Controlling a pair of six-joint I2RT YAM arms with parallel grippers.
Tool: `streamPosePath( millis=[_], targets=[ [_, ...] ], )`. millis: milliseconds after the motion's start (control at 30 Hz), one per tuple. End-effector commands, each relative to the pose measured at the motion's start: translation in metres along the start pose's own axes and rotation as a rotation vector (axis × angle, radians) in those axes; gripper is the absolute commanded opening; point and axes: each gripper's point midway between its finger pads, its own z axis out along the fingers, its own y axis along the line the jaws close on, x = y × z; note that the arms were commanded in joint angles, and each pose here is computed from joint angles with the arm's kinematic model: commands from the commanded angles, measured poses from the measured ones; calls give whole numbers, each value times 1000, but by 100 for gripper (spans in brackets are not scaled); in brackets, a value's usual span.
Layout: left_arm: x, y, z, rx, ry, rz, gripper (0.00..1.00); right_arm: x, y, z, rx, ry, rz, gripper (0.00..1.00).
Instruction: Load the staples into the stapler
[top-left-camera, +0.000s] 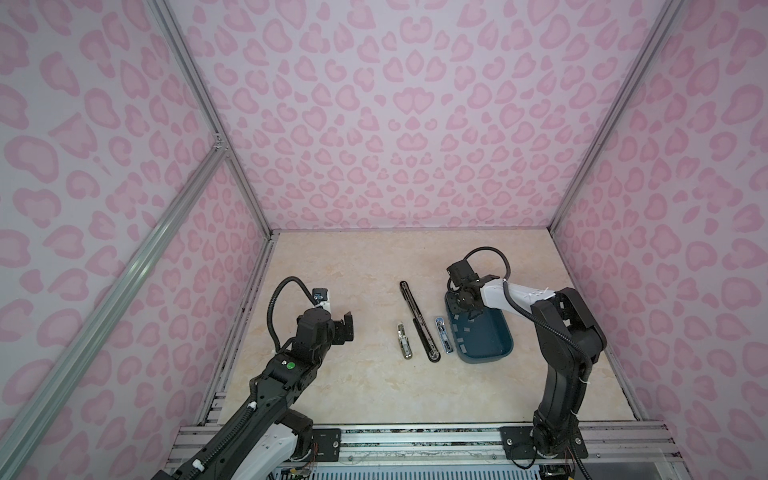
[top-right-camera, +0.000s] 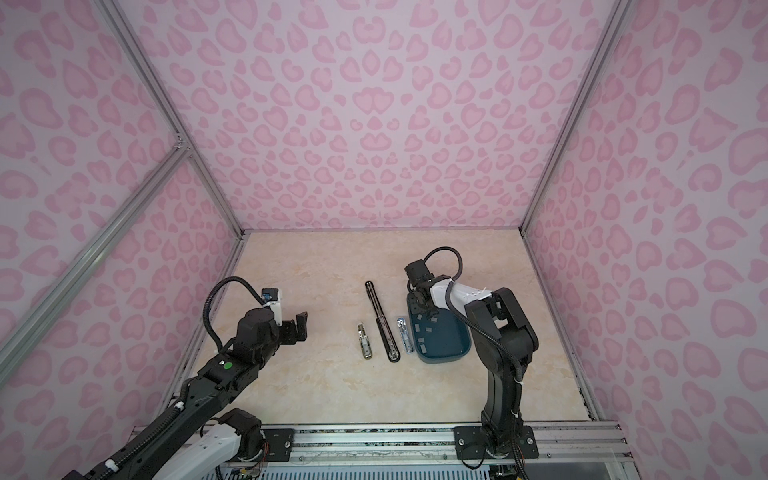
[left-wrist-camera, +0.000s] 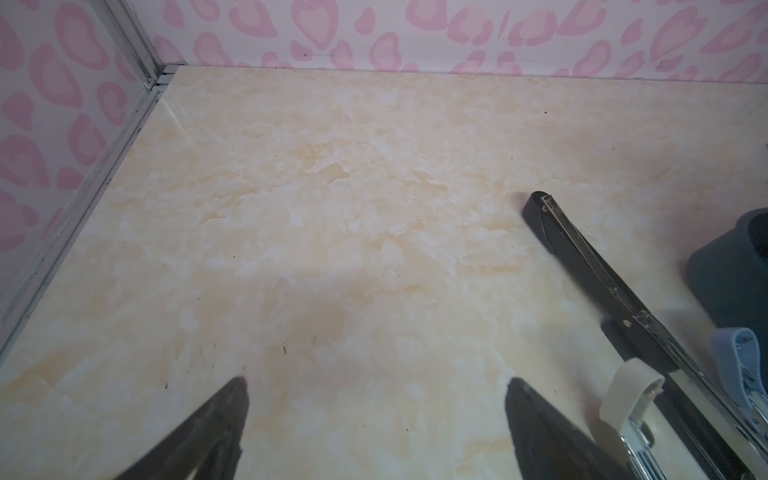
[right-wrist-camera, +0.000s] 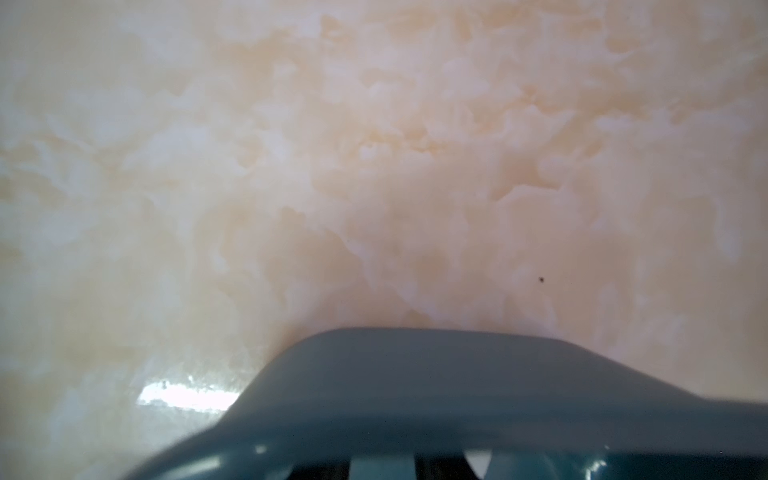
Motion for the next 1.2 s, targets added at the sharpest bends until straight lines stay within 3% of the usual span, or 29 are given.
streamPosePath(
  millis=[0,667,1167],
  targets=[
    [-11,-3,0,10,-32,-1,97,21,1,8,-4,81,-8,25],
    [-9,-11,5,48,-14,-12,97,20,3,3,-21,70,8,13],
    [8,-18,8,88,49,-108,97,13,-6,-56,-43,-37,56,10]
  ],
)
